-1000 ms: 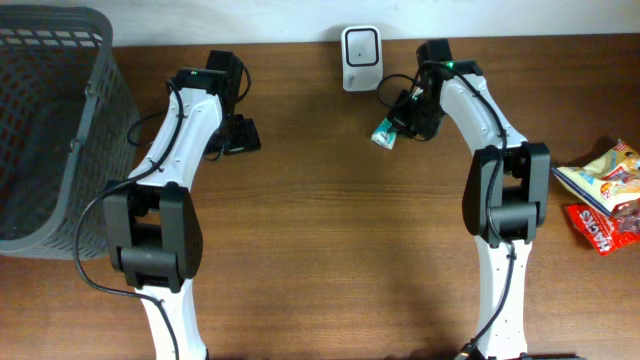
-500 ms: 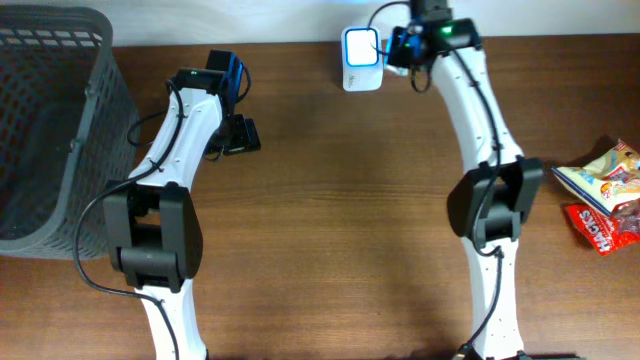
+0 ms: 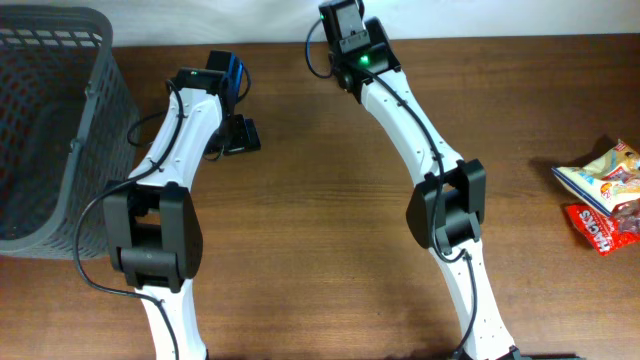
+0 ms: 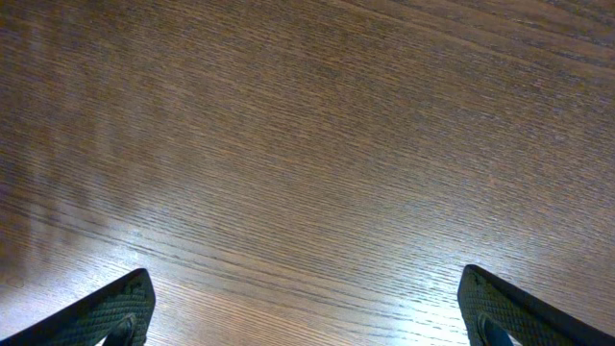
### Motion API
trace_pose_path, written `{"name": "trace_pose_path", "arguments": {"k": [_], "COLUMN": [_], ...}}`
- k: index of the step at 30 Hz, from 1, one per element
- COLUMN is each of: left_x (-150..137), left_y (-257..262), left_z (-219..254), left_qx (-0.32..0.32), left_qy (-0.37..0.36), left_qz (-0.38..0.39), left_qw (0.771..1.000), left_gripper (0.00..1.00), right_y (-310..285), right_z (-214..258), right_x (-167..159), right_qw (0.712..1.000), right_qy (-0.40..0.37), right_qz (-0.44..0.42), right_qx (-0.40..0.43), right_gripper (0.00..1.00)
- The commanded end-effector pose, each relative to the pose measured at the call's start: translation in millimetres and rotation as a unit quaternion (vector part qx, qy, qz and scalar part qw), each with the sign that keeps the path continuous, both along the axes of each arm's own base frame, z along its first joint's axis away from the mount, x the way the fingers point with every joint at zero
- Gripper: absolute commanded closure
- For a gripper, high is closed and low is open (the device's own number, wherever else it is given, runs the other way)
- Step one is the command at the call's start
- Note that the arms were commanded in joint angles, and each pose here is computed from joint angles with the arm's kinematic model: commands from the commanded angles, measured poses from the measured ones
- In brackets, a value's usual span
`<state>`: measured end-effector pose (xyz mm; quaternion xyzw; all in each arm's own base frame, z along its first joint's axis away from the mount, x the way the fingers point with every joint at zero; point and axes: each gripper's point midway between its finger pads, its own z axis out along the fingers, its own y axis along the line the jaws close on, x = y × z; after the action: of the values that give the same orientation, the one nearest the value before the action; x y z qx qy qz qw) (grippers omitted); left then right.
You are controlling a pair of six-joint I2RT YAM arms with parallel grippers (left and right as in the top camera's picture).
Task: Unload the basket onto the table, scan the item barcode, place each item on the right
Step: 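Raise the Kleenex pack up to the scanner face with the right gripper, then carry the Kleenex pack right and drop it beside the snack bags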
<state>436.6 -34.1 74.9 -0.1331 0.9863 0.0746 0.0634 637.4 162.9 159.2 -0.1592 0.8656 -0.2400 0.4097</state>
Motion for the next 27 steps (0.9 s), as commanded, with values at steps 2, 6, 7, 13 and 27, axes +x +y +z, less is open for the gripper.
{"name": "trace_pose_path", "arguments": {"k": [2,6,7,13,27], "left_x": [0,0,0,0,0], "left_y": [2,2,2,2,2], "left_z": [8,8,8,8,8], "left_qx": [-0.005,-0.005,-0.005,-0.005,-0.005], "left_qy": [-0.009,-0.009,-0.009,-0.009,-0.009], "left_qz": [0.002,0.002,0.002,0.002,0.002], "left_qw": [1.000,1.000,1.000,1.000,1.000], "left_gripper": [0.01,0.01,0.01,0.01,0.01], "right_y": [-11,-27,-30,-47,-280], "right_z": [-13,0,4,60,51], "right_x": [1,1,0,-14,-151], "right_qw": [1.000,0.997,0.996,0.989,0.827], "right_qy": [0.009,-0.016,-0.019,-0.075,0.014], "right_qz": [-0.015,-0.058,-0.064,-0.123,-0.520], "right_qx": [-0.023,-0.053,-0.057,-0.027,0.215], "right_gripper": [0.96,0.96,0.96,0.96,0.96]}}
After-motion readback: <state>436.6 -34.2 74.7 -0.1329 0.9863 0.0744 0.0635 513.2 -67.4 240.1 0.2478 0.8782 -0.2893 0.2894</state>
